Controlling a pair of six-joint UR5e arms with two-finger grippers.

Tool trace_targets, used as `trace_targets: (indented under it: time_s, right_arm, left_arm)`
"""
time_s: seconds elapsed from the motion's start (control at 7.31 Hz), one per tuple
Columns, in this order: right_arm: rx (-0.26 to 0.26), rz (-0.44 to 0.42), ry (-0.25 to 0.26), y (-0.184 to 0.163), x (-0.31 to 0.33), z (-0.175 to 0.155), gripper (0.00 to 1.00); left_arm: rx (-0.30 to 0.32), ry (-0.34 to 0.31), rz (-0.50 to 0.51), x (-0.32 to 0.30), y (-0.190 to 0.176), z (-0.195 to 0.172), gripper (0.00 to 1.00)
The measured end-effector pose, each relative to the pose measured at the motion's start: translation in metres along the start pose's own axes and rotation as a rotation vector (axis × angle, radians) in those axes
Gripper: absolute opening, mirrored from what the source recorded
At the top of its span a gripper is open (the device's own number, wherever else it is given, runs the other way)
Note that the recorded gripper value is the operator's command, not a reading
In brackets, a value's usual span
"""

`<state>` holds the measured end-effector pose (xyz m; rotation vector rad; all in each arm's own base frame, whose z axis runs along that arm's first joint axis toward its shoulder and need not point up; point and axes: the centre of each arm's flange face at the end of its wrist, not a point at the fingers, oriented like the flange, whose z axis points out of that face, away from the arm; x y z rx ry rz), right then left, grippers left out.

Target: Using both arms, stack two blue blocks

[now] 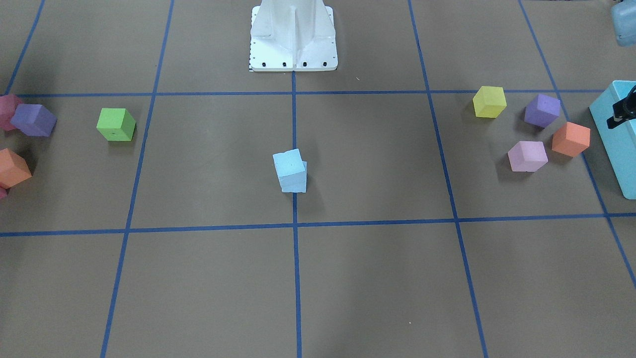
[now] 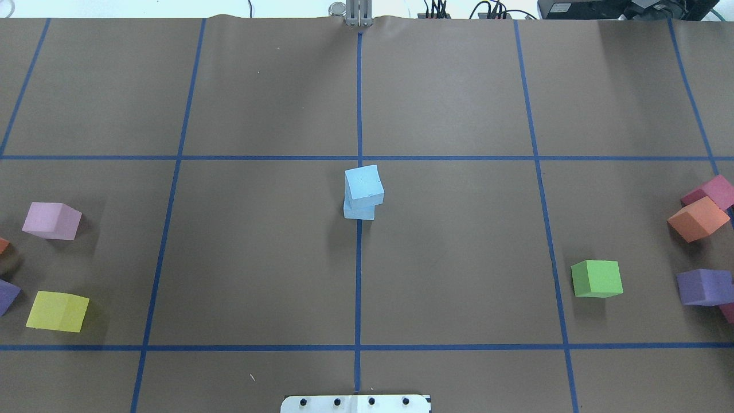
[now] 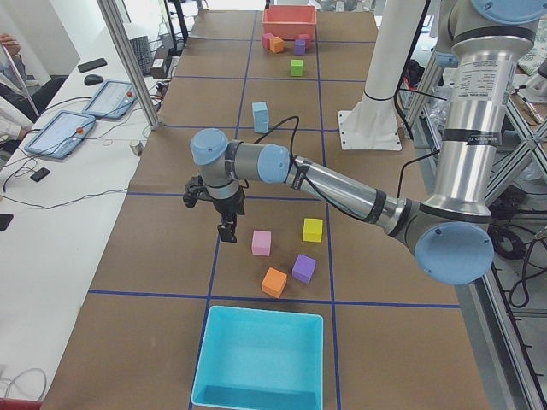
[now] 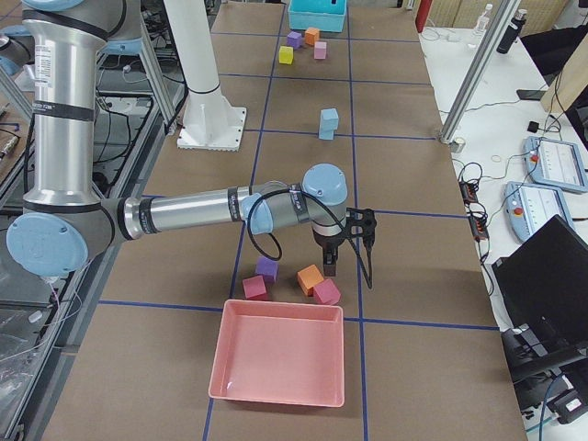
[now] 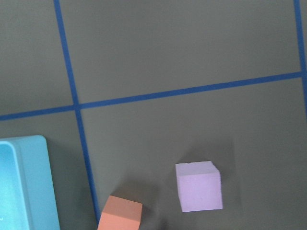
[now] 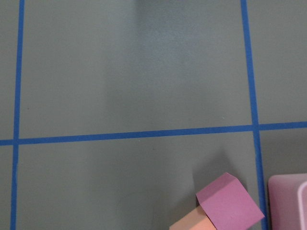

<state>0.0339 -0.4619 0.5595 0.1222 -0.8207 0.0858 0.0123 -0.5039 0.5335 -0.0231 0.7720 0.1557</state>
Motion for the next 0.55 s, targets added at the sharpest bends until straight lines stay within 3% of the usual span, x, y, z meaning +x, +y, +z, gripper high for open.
trace_targets:
  time_s: [0.27,0.55]
  right_arm:
    - [-0.005,0.001,0.018,0.003,0.019,-0.013,1.00]
    - [-0.006,0.004,0.024,0.003,0.022,-0.016,1.00]
  left_arm:
    - [-0.003,0.001,-0.003,-0.040,0.025,0.030,1.00]
    - [-0.008,0.002,-0.016,-0.054,0.036,0.038,1.00]
